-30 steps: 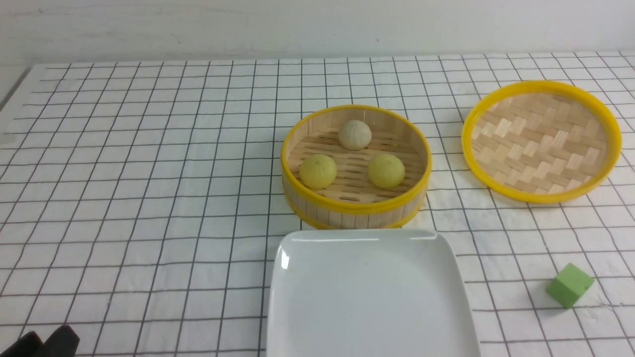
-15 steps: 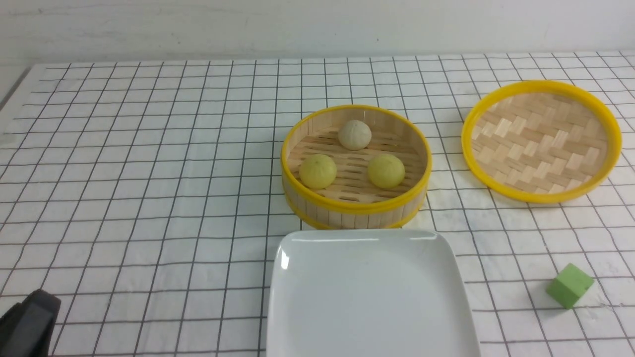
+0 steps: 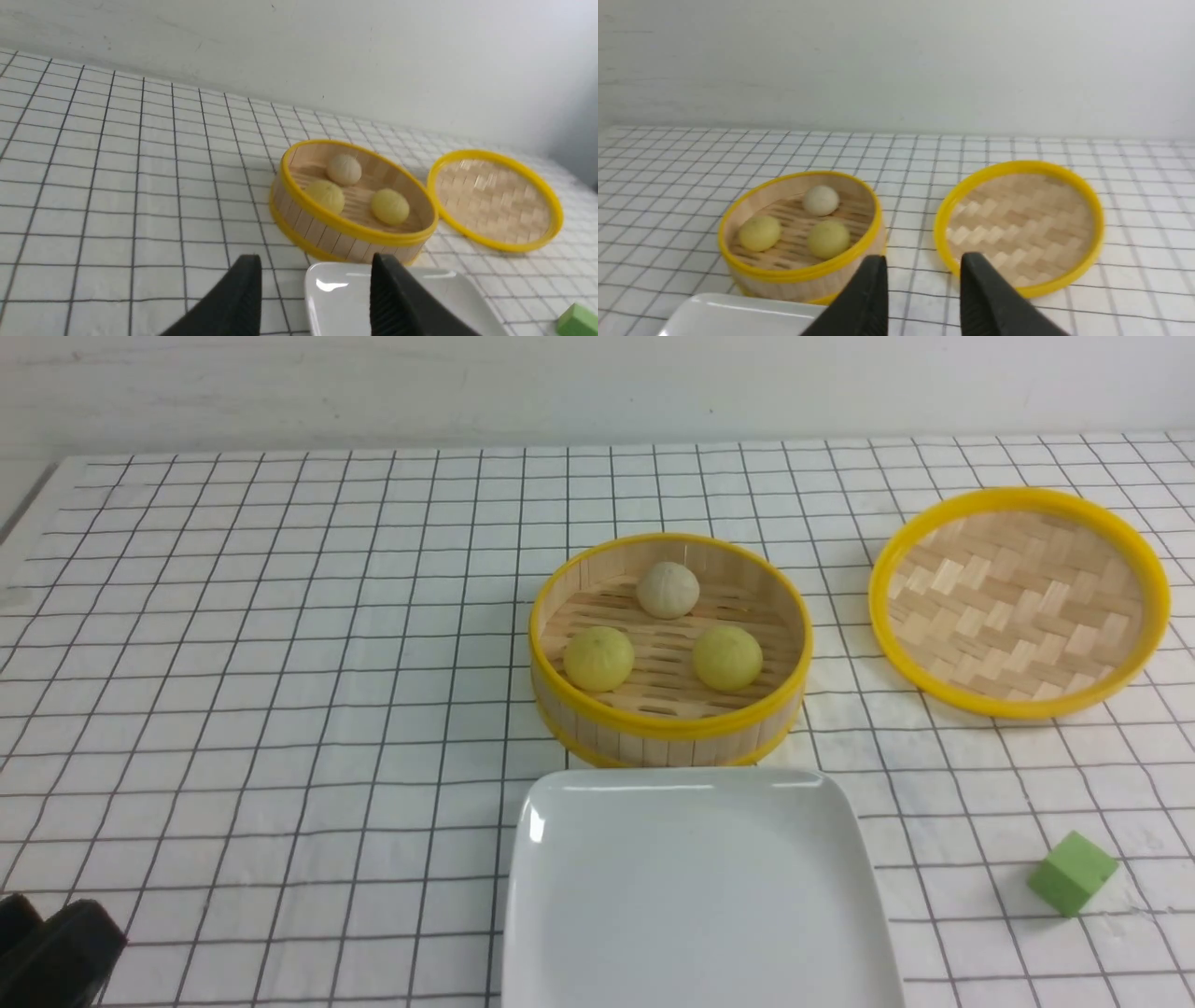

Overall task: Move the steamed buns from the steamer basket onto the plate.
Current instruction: Use the right arm to grab the steamed stuffed bun that is closest to it

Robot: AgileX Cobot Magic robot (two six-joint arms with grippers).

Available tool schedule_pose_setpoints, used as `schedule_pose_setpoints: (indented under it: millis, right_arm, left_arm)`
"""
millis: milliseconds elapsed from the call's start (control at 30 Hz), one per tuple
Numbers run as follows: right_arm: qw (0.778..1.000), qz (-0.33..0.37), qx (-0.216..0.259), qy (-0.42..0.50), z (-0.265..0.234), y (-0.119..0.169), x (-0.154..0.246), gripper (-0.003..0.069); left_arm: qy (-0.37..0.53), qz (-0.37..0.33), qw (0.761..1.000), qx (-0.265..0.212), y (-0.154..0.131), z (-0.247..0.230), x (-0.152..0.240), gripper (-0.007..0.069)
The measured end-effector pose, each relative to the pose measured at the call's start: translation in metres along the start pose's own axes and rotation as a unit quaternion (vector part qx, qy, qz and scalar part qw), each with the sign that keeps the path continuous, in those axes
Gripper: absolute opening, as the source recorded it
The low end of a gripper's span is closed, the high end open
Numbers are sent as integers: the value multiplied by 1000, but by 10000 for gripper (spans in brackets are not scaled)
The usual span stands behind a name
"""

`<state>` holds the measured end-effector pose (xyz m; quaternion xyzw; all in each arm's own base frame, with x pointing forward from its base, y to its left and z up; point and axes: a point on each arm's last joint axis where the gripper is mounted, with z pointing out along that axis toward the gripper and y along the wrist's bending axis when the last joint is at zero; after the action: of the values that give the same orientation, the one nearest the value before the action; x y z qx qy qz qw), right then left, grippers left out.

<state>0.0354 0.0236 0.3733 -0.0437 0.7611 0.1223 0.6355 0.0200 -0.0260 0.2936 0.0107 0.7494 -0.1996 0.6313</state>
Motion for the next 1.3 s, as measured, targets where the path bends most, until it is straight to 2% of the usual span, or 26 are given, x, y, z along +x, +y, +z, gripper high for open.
schedule_pose_setpoints:
  millis: [100,133,267,300,333,533,567,700,767,933,1067,1100,1200,1300]
  right_arm:
    - [999,-3,-39,21,19,2,-3,240]
    - [996,-18,-79,48,36,5,-5,240]
    - [981,-38,-167,95,63,12,-14,240]
    - [979,-37,-176,99,66,13,-16,240]
    - [971,-30,-208,112,80,15,-28,240]
    - [942,-22,-276,187,134,11,-61,240]
    - [930,-25,-295,216,157,7,-72,240]
    - [920,-37,-305,243,198,-3,-87,240]
    - [918,-53,-298,258,236,-13,-94,240]
    - [900,-96,-293,308,295,-9,-81,240]
    - [867,-150,-302,368,351,17,-46,240]
    - [866,-155,-301,369,353,18,-46,240]
    - [838,-186,-308,410,388,40,-11,240]
    - [824,-206,-303,432,403,50,9,240]
  left_arm:
    - [24,12,1000,-6,-3,1,-12,346]
    - [36,13,999,-8,-5,4,-23,346]
    - [50,16,999,-10,-8,13,-45,346]
    - [53,17,998,-10,-8,15,-47,346]
    - [73,31,997,-11,-8,23,-53,346]
    - [125,70,990,3,-4,51,-56,346]
    - [138,69,988,12,-3,58,-55,346]
    - [140,70,987,30,-3,69,-56,346]
    - [134,73,987,40,-3,76,-58,346]
    - [117,69,990,46,-4,80,-61,346]
    - [105,69,991,40,-2,84,-63,346]
    - [104,69,991,39,-2,84,-63,346]
    - [107,68,991,37,-1,86,-63,346]
    - [107,68,991,37,0,87,-63,346]
